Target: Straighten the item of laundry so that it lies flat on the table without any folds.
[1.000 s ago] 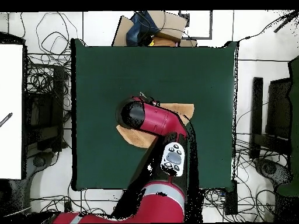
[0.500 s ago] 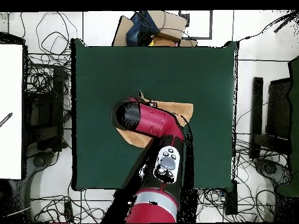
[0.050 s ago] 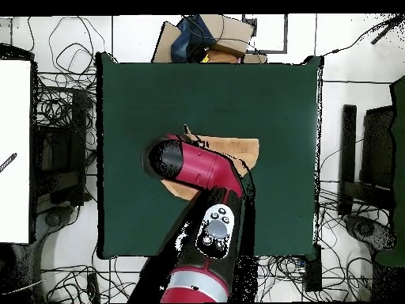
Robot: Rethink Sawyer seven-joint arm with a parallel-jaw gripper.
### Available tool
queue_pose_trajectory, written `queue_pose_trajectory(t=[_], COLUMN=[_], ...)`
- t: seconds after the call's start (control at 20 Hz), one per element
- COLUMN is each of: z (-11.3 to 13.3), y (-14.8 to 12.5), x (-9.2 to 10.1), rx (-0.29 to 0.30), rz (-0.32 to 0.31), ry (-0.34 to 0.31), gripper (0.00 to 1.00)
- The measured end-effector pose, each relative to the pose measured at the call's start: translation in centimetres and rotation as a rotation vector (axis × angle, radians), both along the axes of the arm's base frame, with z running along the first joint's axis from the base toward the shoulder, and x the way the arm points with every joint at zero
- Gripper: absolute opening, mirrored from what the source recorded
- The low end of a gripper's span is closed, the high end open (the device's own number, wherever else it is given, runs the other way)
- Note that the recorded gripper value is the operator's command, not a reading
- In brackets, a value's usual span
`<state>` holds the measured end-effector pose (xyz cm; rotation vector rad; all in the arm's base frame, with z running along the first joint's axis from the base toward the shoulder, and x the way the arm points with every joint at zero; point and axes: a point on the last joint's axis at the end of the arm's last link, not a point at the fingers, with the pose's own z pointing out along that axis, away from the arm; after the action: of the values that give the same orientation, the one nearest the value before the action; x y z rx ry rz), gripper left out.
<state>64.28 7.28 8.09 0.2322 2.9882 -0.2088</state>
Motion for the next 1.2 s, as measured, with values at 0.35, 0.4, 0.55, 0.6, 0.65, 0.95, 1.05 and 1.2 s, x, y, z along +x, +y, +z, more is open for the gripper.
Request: queue_pose_trajectory(t=[0.35, 0.4, 0.55, 0.6, 0.65, 0.95, 1.05, 1.2], z=[1.0, 1.0, 0.7, 0.6, 0.6, 0.2, 0.2, 0.1], y=[-0.6, -0.6, -0.8, -0.8, -0.8, -1.4, -1.6, -1.7], x=[-0.3, -0.5, -1.0, -1.2, -1.2, -2.0, -2.1, -2.1], rx=[0.004, 0.005, 0.008, 0.009, 0.009, 0.015, 0.016, 0.016], rz=[-0.03, -0.033, -0.042, -0.042, -0.044, -0.066, -0.071, -0.073], ry=[0.002, 0.004, 0.015, 0.018, 0.02, 0.036, 0.039, 0.039], gripper=[0.0, 0.0, 0.0, 0.0, 0.0, 1.0, 1.0, 1.0])
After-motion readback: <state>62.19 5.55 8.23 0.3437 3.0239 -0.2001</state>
